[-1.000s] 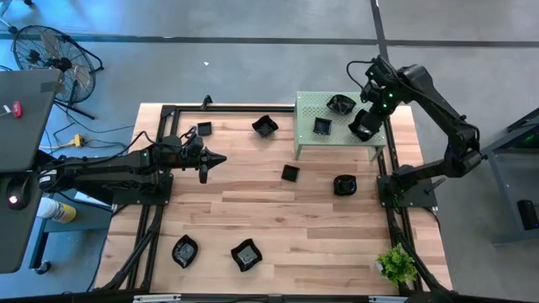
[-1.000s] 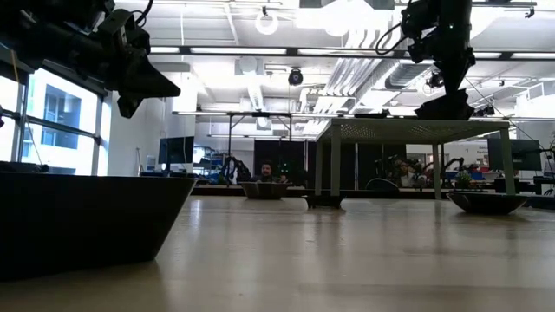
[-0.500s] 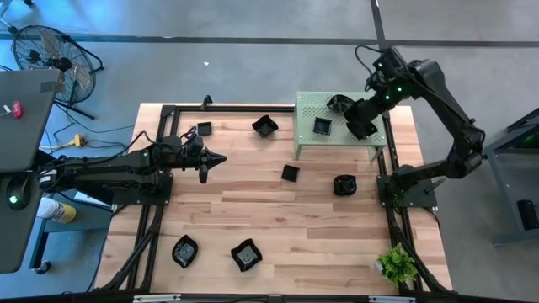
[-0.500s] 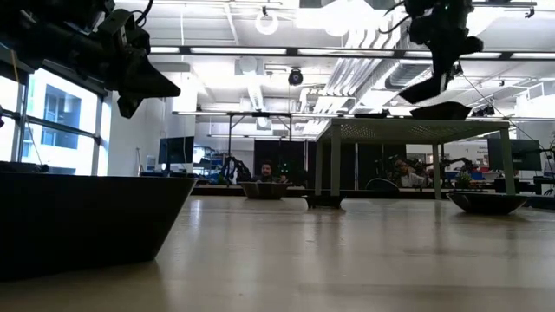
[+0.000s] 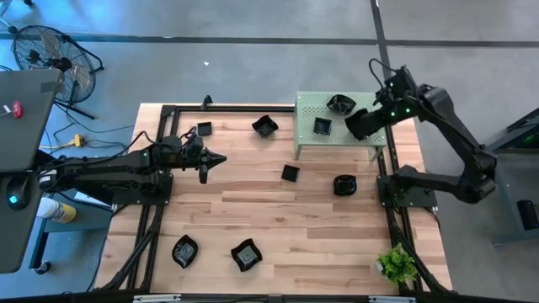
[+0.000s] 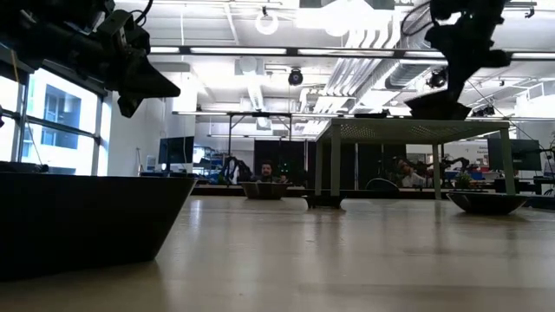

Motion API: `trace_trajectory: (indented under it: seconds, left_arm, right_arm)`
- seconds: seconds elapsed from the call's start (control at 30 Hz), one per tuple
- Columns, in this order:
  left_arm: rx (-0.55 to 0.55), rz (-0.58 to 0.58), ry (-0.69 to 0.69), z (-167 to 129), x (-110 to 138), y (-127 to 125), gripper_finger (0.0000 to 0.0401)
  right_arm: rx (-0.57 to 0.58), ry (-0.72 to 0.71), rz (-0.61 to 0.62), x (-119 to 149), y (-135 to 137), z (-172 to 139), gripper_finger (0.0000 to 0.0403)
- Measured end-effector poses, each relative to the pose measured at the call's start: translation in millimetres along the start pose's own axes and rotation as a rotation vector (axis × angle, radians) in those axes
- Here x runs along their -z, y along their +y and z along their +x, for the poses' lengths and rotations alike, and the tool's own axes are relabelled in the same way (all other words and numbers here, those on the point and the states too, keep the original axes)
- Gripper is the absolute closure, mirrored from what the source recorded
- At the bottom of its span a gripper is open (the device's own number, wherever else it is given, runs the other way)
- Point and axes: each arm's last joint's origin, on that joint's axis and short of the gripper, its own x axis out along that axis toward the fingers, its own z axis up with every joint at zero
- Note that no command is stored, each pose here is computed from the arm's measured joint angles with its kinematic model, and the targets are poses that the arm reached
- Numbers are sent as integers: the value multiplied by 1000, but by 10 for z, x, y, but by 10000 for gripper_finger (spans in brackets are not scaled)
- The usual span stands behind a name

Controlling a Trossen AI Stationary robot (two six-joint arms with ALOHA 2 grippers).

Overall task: Pick & Place Mini shaped plates
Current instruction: Stack the black distorted square plate on top of the black distorted square plate on the shelf, then stack the black leaf-shaped plate on top of the black leaf-shaped plate on the shelf

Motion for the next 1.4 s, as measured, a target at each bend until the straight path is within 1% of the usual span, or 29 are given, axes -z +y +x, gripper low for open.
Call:
trace_trajectory:
  seconds: [0.1, 0.23, 0.33, 0.43, 0.6, 0.7, 0.77, 0.8, 0.87, 0.97, 1.0, 1.07, 1.13, 1.23, 1.3, 1.4]
  left_arm:
    - [0, 2, 0, 0, 0, 0, 401]
    - [0, 2, 0, 0, 0, 0, 401]
    - [0, 2, 0, 0, 0, 0, 401]
    - [0, 2, 0, 0, 0, 0, 400]
    - [0, 2, 0, 0, 0, 0, 400]
    - [0, 2, 0, 0, 0, 0, 400]
    - [0, 2, 0, 0, 0, 0, 400]
    - [1, 2, 0, 0, 0, 0, 400]
    - [2, -2, 1, 0, 0, -1, 400]
    - [2, -3, 1, 0, 0, -1, 400]
    - [2, -3, 1, 0, 0, -1, 400]
    - [2, -3, 1, 1, 0, 0, 400]
    - [2, -3, 1, 1, 0, 0, 400]
    - [2, -3, 1, 1, 0, 0, 400]
    - [1, -3, 1, 1, 1, 0, 400]
    - [1, -1, 1, 1, 1, 0, 400]
  right_arm:
    - [16, 18, -27, 26, -29, 102, 399]
    - [17, 1, -41, 38, -22, 82, 398]
    - [7, -7, -39, 32, -21, 80, 389]
    - [7, -7, -38, 35, -21, 78, 365]
    - [7, -7, -28, 38, -21, 74, 312]
    - [-3, -11, -6, 53, -11, 25, 296]
    - [-44, -28, -22, 77, 29, -30, 301]
    - [-72, -36, -38, 100, 64, -53, 310]
    - [-138, -73, -69, 144, 149, -59, 336]
    - [-237, -94, -108, 256, 278, 19, 387]
    - [-264, -101, -120, 288, 325, 47, 394]
    - [-306, -97, -137, 349, 421, 109, 390]
    - [-306, -51, -155, 429, 494, 192, 385]
    - [-284, 0, -170, 523, 568, 307, 395]
    - [-241, 6, -177, 554, 596, 361, 400]
    - [-174, -11, -158, 565, 603, 404, 396]
